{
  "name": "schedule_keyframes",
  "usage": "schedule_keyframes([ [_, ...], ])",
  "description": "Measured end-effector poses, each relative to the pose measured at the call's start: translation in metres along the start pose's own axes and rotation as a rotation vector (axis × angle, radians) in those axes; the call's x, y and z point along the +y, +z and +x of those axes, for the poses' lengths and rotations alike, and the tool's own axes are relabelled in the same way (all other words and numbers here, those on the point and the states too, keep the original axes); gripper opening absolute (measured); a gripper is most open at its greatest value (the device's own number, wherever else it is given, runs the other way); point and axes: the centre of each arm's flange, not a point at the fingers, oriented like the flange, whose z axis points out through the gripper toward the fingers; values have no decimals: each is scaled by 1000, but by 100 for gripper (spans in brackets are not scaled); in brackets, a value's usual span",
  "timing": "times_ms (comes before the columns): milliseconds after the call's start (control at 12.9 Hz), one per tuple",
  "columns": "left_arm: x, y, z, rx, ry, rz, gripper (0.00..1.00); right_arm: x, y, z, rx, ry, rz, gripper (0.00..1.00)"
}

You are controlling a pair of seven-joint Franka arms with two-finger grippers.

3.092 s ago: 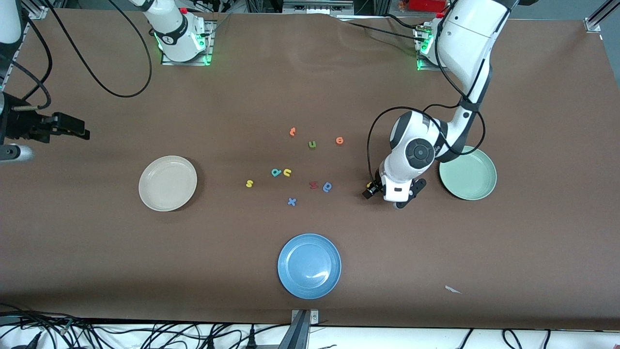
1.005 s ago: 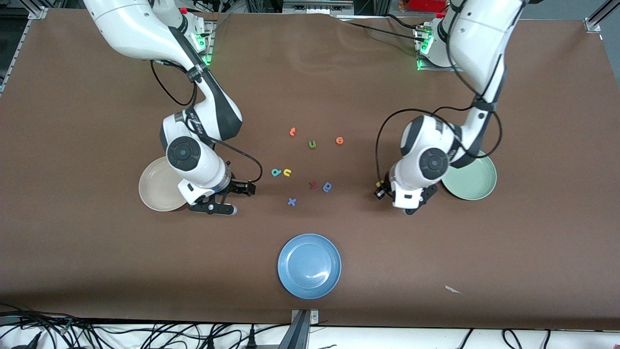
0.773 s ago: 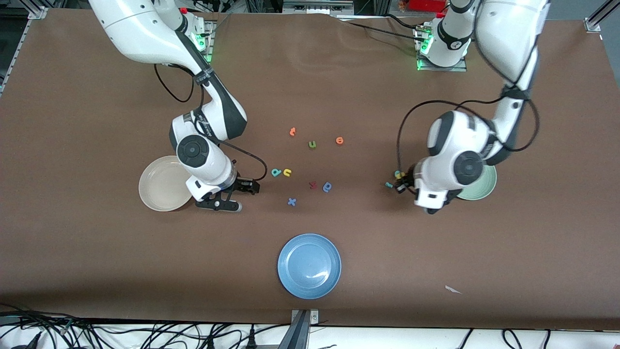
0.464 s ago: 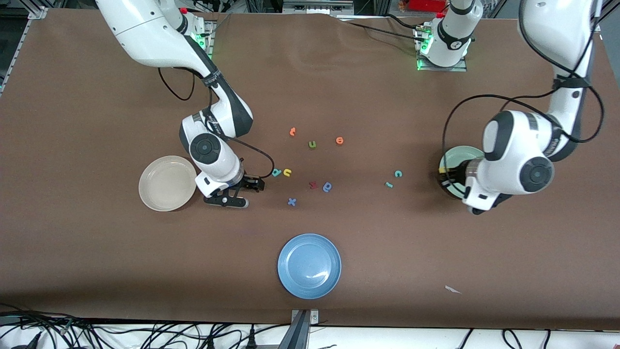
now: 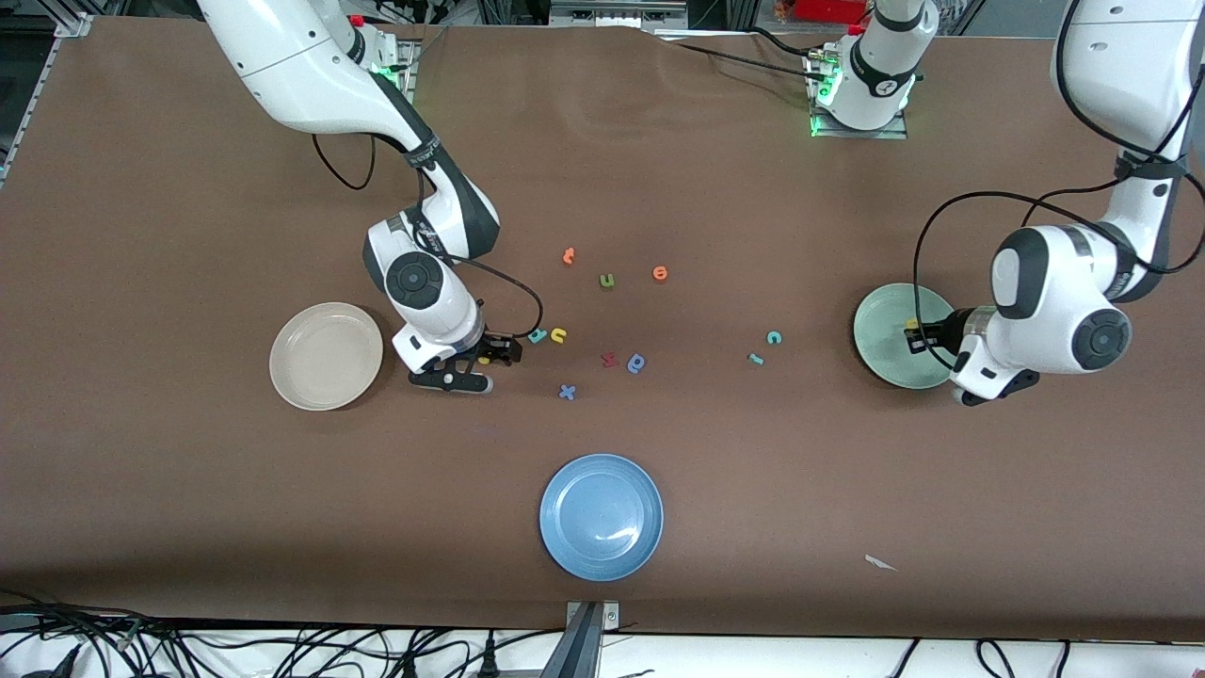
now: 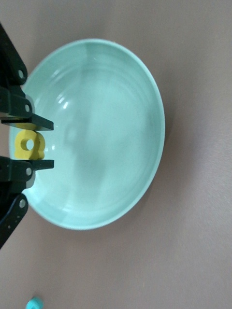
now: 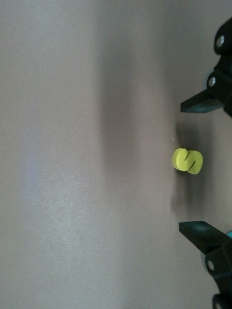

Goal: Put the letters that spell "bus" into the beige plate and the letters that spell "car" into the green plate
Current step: 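Carry the yellow letter to the green plate while the right gripper grasps s, then move the s to the beige plate while the left gripper grasps the c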

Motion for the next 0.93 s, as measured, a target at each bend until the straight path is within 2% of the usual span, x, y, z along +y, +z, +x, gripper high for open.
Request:
schedule_keyframes([
  [309, 9, 46, -17, 19, 22, 3, 28, -1, 2, -1, 1, 0, 1, 96],
  [387, 10, 52, -20, 22, 25, 4, 28, 0, 3, -1, 0, 0, 1, 89],
  [464, 10, 54, -21, 22, 26, 5, 31, 0, 4, -1, 0, -1, -1, 89],
  [541, 10, 54, -21, 25, 26, 4, 32, 0, 5, -1, 1, -8, -6, 83],
  [618, 10, 52, -20, 32, 26, 2, 40, 0, 7, -2, 5, -13, -10, 76],
  [850, 19, 32, -20, 69, 39, -11, 72, 3, 12, -6, 21, -21, -5, 69],
  [928, 27, 20, -23, 89, 50, -19, 83, 2, 11, -6, 27, -23, 0, 59],
])
